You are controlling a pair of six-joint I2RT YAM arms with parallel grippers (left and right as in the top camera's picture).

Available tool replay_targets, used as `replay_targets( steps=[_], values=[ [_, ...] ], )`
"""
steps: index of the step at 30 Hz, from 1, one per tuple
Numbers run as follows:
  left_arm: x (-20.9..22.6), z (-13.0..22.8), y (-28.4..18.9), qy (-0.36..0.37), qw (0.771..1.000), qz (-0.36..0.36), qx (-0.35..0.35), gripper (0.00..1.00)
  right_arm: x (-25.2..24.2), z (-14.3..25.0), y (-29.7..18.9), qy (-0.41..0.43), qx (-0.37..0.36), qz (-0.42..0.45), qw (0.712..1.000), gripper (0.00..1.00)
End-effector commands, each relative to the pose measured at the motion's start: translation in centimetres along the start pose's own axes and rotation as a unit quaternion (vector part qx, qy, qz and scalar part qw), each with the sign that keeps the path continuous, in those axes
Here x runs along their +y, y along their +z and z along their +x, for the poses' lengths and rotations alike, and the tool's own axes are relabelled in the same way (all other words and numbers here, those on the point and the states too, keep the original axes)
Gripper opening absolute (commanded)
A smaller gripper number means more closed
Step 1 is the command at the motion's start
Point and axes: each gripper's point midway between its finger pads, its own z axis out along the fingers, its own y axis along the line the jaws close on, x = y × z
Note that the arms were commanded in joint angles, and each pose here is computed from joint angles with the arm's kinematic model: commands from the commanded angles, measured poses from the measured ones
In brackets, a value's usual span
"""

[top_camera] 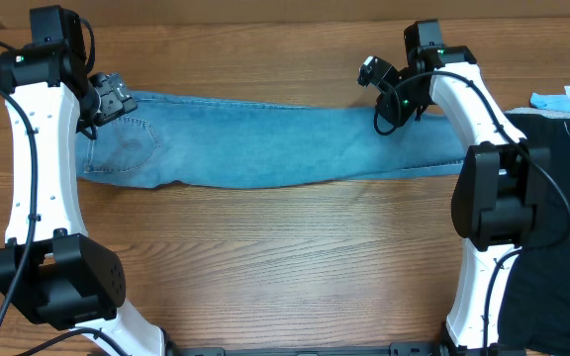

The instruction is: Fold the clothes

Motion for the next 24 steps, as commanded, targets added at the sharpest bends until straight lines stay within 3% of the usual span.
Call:
replay_targets(
  steps=[1, 5, 12, 16, 17, 19, 22, 24],
  values=[
    [0.3, 0.0, 0.3, -0.001, 1.000, -0.008, 0.000, 1.00, -2.0, -1.6, -1.6, -0.005, -0.025, 0.043, 0.999, 0.04],
    [0.3, 0.0, 0.3, -0.001, 1.000, -0.008, 0.000, 1.00, -2.6, -2.1, -1.0, -0.009, -0.040, 0.056, 0.998, 0.04],
    [0.2, 0.0, 0.3, -0.001, 1.000, -0.008, 0.000, 1.00, -2.8, -0.8, 4.2, 0.022, -0.029, 0.043, 0.998, 0.04],
    [0.3, 0.0, 0.3, -0.001, 1.000, -0.008, 0.000, 1.00, -4.9, -2.8, 3.7, 0.102, -0.076, 0.077, 0.989, 0.24],
    [0.3, 0.0, 0.3, -0.001, 1.000, -0.008, 0.000, 1.00, -5.9, -4.1, 2.1, 0.159, -0.101, 0.088, 0.978, 0.39],
    [0.3, 0.0, 0.3, -0.001, 1.000, -0.008, 0.000, 1.00, -7.4, -6.1, -2.3, 0.266, -0.142, 0.098, 0.948, 0.53],
    [0.3, 0.0, 0.3, -0.001, 1.000, -0.008, 0.000, 1.00, -7.3, -6.3, -8.7, 0.408, -0.158, 0.082, 0.895, 0.57],
    [0.3, 0.0, 0.3, -0.001, 1.000, -0.008, 0.000, 1.00, -4.7, -5.7, -11.4, 0.419, -0.139, 0.052, 0.896, 0.56]
  ],
)
